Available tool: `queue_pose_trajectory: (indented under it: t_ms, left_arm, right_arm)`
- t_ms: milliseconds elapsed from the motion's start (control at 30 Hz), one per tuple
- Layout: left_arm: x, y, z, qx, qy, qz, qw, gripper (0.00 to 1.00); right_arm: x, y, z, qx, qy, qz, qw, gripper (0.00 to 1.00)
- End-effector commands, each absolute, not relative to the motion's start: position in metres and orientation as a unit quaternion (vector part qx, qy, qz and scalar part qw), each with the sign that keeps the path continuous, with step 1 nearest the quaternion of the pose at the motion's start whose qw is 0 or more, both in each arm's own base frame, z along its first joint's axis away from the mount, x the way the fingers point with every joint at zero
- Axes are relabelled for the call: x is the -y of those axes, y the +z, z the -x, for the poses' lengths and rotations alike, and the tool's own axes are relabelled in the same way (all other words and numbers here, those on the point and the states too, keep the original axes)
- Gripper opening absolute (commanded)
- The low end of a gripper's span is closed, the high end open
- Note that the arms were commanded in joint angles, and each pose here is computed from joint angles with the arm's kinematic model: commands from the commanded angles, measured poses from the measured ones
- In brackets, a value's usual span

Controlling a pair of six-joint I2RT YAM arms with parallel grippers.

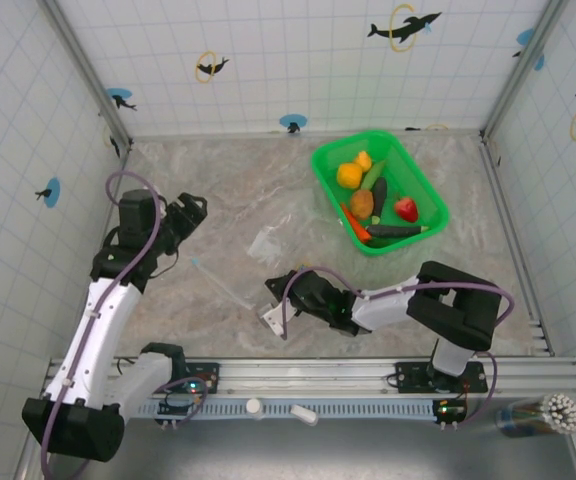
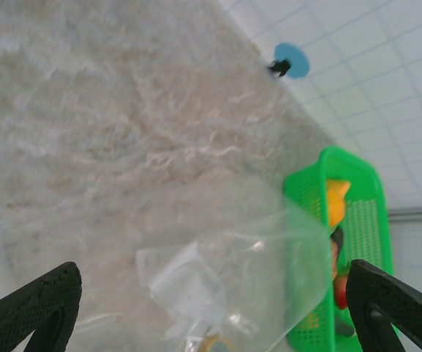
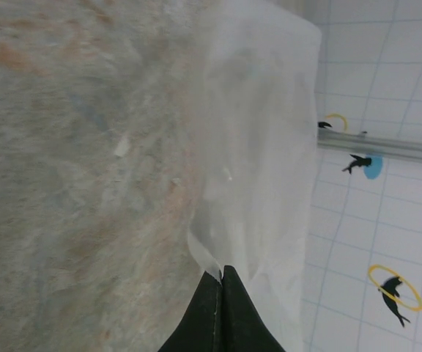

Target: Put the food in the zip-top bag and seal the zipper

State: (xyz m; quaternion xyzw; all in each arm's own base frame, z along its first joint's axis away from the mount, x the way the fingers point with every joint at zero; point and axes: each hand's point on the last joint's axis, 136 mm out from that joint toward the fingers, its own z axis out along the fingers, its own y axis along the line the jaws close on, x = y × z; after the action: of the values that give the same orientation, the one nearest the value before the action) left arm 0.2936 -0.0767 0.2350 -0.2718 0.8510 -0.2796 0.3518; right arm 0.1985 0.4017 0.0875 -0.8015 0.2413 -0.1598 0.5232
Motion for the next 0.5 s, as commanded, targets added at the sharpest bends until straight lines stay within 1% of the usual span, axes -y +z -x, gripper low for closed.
queue_pose_trajectory:
  t_ms: [0,167,300,367,467]
  left_arm:
    - [0.084,0.236,-0.284,-0.855,-0.299,0.249,0.343,0.93]
    - [0.096,0.255,-0.277,-0.841,-0.343,0.227,0.352,0.93]
    - [0.097,0.262,-0.274,-0.829,-0.361,0.247,0.348,0.9]
    - [0.095,0.26,-0.274,-0.827,-0.359,0.258,0.347,0.88]
    - [0.101,0.242,-0.273,-0.821,-0.387,0.271,0.32,0.84]
  right_arm:
    - [-0.406,0.135,-0.216,-0.28,-0.163,0.734,0.597,0.0]
    - [-0.404,0.151,-0.24,-0.359,-0.143,0.693,0.609,0.0]
    - [-0.401,0.162,-0.258,-0.402,-0.134,0.658,0.622,0.0]
    - [-0.397,0.167,-0.265,-0.418,-0.131,0.642,0.629,0.0]
    - [-0.393,0.171,-0.266,-0.434,-0.116,0.626,0.638,0.0]
